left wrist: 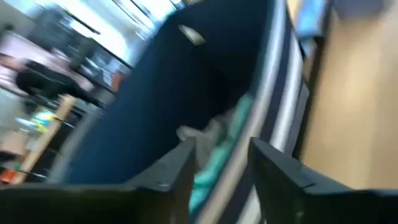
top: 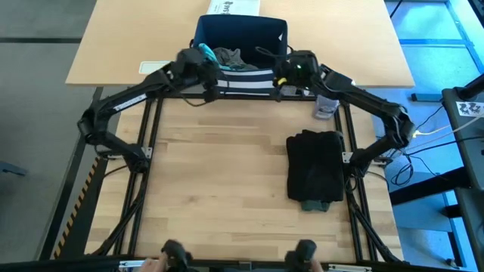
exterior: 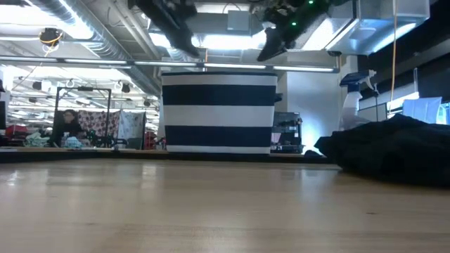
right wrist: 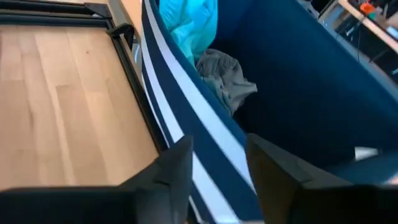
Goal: Fold Laundry from Bin
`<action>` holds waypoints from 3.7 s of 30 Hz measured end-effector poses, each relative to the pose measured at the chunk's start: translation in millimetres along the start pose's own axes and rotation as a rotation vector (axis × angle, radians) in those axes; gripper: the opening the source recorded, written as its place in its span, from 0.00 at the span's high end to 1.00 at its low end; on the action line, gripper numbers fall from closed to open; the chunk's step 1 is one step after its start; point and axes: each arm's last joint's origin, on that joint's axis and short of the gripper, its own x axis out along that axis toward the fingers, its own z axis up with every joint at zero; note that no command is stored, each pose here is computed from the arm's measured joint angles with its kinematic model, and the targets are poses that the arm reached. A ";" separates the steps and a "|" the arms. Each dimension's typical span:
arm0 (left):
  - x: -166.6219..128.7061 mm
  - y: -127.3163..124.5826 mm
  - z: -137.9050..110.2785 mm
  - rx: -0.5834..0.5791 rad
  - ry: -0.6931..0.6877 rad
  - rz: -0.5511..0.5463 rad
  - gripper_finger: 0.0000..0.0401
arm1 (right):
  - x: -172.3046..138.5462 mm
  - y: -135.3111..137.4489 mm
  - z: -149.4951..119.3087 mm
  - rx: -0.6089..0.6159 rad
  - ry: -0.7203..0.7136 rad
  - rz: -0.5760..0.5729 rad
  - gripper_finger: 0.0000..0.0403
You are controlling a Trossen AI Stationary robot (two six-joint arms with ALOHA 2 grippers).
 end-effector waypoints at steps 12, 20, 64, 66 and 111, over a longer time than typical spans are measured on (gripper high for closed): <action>62.3 4.5 -9.3 0.016 0.219 -0.032 0.45 | 58.1 -23.5 -9.1 -0.093 0.078 -0.007 0.51; 65.7 -3.8 -19.6 0.017 0.323 -0.116 0.50 | 67.3 -35.6 -22.7 -0.058 0.091 0.074 0.52; 1.0 -77.2 39.5 0.130 0.392 -0.311 0.97 | 1.7 37.9 0.8 -0.113 0.191 0.395 0.61; 0.5 -78.3 39.4 0.120 0.389 -0.339 0.93 | -0.2 43.9 0.4 -0.127 0.210 0.418 0.61; 55.8 12.0 -22.9 -0.126 0.680 -0.519 0.54 | -0.5 47.2 2.4 -0.109 0.205 0.411 0.61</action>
